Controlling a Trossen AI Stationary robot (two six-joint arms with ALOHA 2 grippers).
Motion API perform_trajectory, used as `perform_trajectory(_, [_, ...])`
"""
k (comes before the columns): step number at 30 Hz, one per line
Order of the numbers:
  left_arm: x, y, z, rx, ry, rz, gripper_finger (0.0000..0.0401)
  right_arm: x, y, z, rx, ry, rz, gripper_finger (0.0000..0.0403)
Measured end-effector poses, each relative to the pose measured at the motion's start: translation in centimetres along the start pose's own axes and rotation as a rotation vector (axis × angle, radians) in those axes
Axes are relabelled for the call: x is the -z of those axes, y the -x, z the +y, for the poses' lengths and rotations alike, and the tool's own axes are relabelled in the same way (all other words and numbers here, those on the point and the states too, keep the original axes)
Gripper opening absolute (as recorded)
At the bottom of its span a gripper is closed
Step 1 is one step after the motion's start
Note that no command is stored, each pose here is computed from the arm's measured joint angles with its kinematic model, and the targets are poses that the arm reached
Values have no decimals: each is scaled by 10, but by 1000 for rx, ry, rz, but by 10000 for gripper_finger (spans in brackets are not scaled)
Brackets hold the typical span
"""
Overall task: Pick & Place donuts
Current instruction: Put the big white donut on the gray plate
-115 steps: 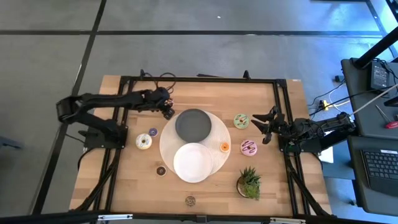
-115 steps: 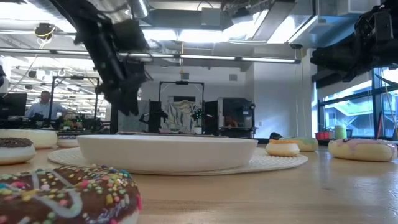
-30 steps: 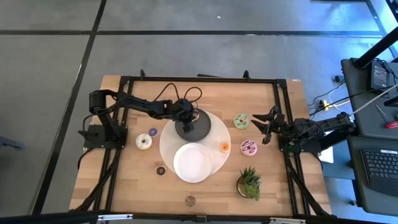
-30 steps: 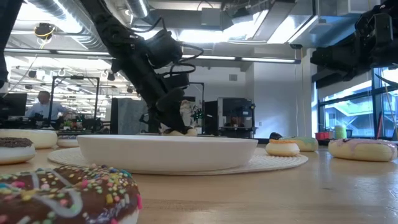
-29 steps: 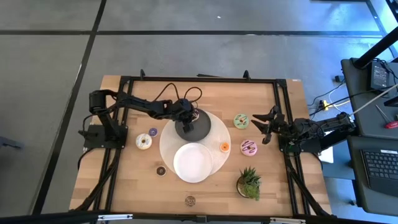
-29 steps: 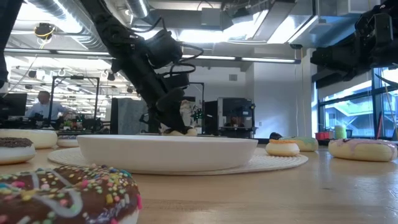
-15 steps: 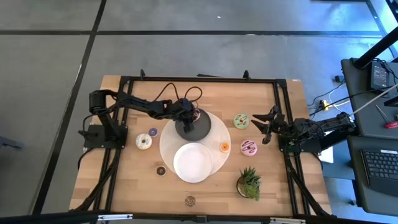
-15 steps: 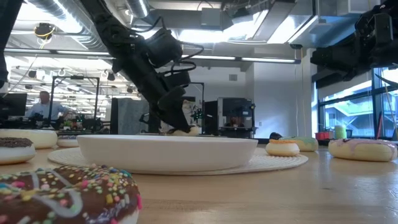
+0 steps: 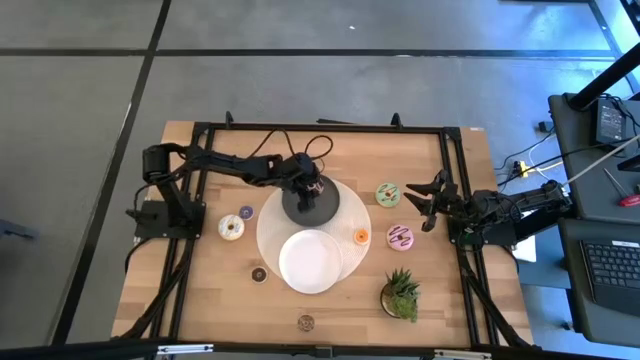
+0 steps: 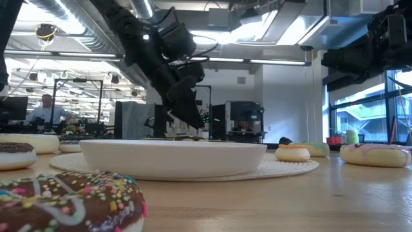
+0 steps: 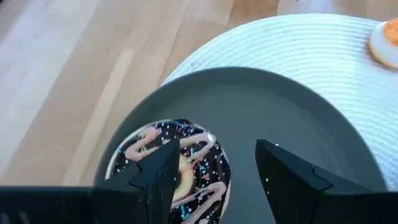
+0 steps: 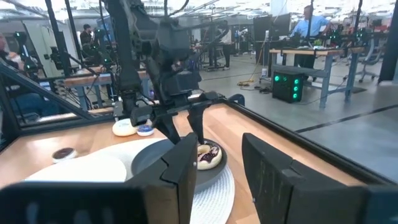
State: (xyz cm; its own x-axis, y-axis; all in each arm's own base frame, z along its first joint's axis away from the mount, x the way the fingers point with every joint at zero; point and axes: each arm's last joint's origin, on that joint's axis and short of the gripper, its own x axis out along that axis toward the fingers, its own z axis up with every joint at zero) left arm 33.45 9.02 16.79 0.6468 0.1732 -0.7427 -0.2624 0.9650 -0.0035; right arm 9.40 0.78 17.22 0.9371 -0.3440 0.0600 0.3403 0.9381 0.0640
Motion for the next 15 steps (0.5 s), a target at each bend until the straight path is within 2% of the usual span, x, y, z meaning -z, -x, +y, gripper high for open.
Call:
perform_trajectory(5, [-12, 14, -3, 48, -25, 16, 201, 0, 0, 0, 0, 6, -1, 129])
perform_trajectory(8, [-20, 35, 3, 90, -16, -47, 199, 0, 0, 0, 0, 27, -1, 129])
perform_trajectory(15, [-28, 92, 18, 50, -28, -419, 202, 0, 0, 0, 0, 63, 2, 129])
